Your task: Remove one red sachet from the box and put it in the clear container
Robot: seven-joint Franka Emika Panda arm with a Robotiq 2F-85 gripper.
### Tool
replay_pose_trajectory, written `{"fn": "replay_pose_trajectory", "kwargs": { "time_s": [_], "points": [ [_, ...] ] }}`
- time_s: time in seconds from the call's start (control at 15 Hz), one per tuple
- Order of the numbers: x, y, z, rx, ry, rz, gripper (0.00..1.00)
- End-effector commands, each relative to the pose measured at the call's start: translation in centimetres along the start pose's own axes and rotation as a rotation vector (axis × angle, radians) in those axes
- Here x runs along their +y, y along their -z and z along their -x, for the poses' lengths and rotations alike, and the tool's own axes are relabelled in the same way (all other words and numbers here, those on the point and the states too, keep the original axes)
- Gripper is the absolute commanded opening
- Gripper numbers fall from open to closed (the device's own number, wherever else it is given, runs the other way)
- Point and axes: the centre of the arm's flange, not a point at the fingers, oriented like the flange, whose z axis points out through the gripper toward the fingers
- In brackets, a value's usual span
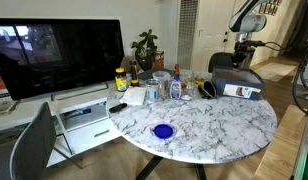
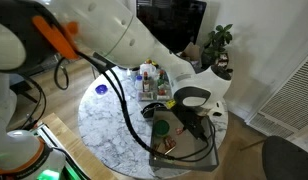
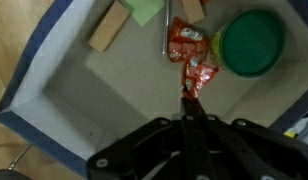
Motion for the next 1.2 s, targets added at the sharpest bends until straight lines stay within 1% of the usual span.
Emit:
{"fn": "replay_pose_trajectory", "kwargs": {
  "time_s": [0.0, 0.2, 0.33, 0.47, 0.6, 0.73, 0.8, 0.87, 0.93, 1.13],
  "points": [
    [-3.5, 2.7, 7.7, 0.035, 0.161, -0.086, 0.0],
    [-6.8, 4.1, 10.9, 0.107, 0.294, -0.14, 0.0],
    [-9.3, 4.8, 12.8, 0.154, 0.386, -0.16, 0.0],
    [-11.9, 5.6, 14.8, 0.22, 0.458, -0.173, 0.0],
    [-15.0, 6.4, 16.6, 0.299, 0.518, -0.189, 0.0],
    [-18.4, 7.3, 18.5, 0.376, 0.569, -0.233, 0.0],
    [-20.2, 7.6, 19.5, 0.399, 0.607, -0.262, 0.0],
    [-17.1, 6.7, 15.3, 0.32, 0.553, -0.236, 0.0],
    [-18.2, 7.0, 15.9, 0.33, 0.569, -0.244, 0.01],
    [-17.8, 7.4, 15.8, 0.336, 0.556, -0.244, 0.01]
  ]
}}
